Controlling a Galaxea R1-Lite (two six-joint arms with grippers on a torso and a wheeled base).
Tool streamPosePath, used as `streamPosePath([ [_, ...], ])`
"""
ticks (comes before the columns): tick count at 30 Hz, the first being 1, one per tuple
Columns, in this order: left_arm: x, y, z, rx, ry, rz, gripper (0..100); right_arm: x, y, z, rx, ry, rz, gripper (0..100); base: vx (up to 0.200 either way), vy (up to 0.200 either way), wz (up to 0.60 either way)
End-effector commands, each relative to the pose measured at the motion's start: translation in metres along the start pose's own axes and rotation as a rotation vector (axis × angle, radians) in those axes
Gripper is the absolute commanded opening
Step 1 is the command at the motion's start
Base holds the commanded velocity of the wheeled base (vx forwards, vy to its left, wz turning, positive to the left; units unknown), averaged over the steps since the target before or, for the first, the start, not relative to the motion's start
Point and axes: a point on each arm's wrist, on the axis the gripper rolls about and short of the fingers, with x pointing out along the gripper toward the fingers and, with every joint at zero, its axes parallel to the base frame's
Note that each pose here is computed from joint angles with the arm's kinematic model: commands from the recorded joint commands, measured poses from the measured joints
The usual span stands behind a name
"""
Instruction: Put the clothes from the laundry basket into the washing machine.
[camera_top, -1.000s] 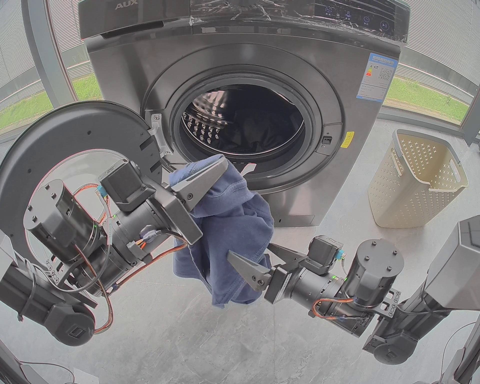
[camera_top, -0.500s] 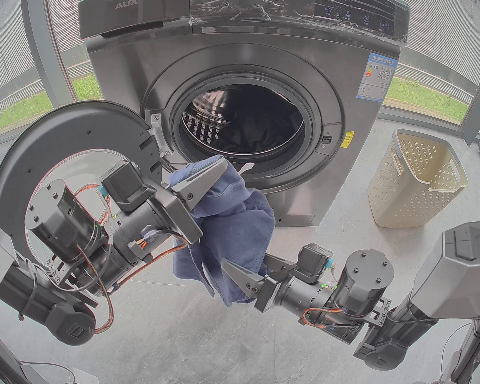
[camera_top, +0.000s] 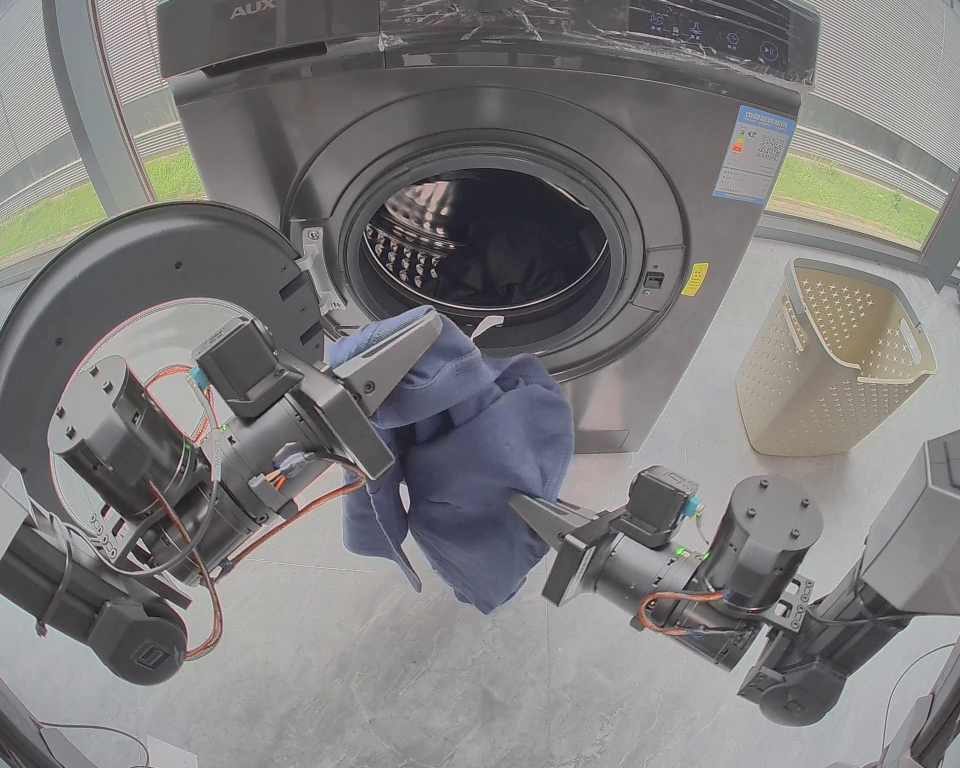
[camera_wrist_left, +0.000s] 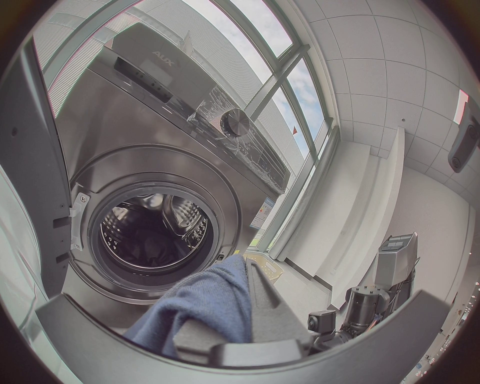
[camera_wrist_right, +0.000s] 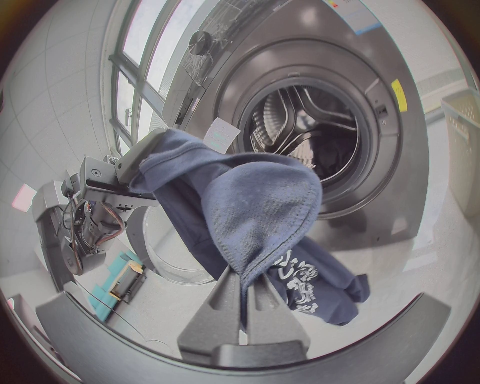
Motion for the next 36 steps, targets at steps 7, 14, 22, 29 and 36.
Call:
streamPosePath([
  [7,-0.001,0.007,0.007,0.014,-0.022,0.023,0,-0.028,-0.029,0.037,-0.138,-0.044,-0.124,0,0.0,0.0,0.0],
  [14,-0.002,0.004,0.008,0.013,-0.027,0.017,0,-0.025,-0.052,0.05,-0.199,-0.076,-0.189,0,0.0,0.0,0.0],
  [22,-0.003,0.002,0.014,0.017,-0.044,0.01,0,-0.032,-0.085,0.067,-0.226,-0.109,-0.265,0,0.0,0.0,0.0],
  [29,-0.004,0.0,0.014,0.016,-0.044,0.003,0,-0.034,-0.095,0.069,-0.253,-0.111,-0.293,0,0.0,0.0,0.0],
  [36,-0.005,-0.005,0.011,0.009,-0.032,-0.01,0,-0.031,-0.089,0.071,-0.268,-0.118,-0.272,100,0.0,0.0,0.0],
])
